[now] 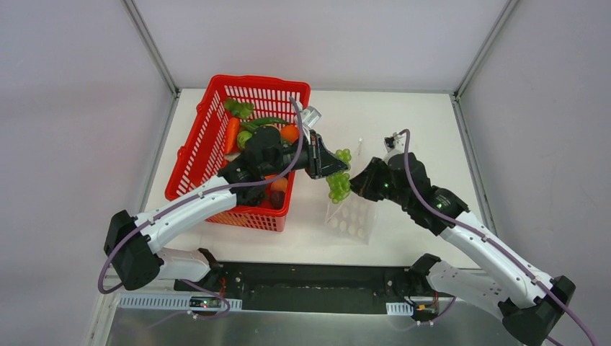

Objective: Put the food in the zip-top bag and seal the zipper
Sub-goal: Place the fake fruit in the zipper food storage bag.

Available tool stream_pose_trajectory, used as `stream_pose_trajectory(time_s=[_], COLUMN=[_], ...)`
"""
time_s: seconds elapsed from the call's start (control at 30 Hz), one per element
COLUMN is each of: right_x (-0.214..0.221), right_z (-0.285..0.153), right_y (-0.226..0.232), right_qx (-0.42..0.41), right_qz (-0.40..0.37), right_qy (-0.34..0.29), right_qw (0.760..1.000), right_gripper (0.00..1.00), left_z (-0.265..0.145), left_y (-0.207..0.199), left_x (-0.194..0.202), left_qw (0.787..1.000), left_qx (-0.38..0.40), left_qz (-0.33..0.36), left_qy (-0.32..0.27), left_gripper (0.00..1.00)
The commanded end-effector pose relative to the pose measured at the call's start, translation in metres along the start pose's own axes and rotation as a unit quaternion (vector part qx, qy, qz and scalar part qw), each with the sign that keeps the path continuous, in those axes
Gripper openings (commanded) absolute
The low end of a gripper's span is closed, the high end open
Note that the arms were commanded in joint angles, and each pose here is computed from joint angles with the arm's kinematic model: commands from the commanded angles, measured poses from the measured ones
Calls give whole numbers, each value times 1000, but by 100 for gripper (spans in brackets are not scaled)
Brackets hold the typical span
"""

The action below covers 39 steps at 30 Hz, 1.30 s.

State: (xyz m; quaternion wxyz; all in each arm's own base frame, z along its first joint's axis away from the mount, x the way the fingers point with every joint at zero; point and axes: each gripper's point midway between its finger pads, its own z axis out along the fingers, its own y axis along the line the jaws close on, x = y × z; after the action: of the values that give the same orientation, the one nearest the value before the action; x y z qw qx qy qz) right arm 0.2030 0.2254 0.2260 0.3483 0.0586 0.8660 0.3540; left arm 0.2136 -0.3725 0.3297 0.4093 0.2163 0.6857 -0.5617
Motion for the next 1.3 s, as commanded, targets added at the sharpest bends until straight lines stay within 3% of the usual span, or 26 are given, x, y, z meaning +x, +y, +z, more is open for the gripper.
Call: stream_pose_trajectory(time_s=[0.0, 0.43, 0.67, 0.83, 1.13, 1.27], right_x=[-5, -1, -5, -11, -17, -16], right_z=[-12, -21, -21, -21, -28, -28], right_y=[21, 32, 36, 32, 37, 38], right_qx=[-46, -72, -75, -66, -81, -85], right_qz=[6, 3, 3, 7, 11, 10], right_qy=[-3, 13, 8, -8, -27, -24], right_qw=[999, 997, 997, 998, 996, 996], right_gripper=[0, 0, 0, 0, 0, 0], left_z=[0, -7, 3, 2, -3, 1], left_y=[12, 52, 40, 49, 66, 61], left_x=[7, 15, 20, 29, 37, 37], left_qw=[999, 983, 984, 976, 962, 964], left_qx=[-26, -162, -147, -180, -227, -216], left_qz=[33, 77, 86, 95, 103, 100], left_qy=[1, 26, 50, 77, 112, 119], left_gripper=[0, 0, 0, 0, 10, 20])
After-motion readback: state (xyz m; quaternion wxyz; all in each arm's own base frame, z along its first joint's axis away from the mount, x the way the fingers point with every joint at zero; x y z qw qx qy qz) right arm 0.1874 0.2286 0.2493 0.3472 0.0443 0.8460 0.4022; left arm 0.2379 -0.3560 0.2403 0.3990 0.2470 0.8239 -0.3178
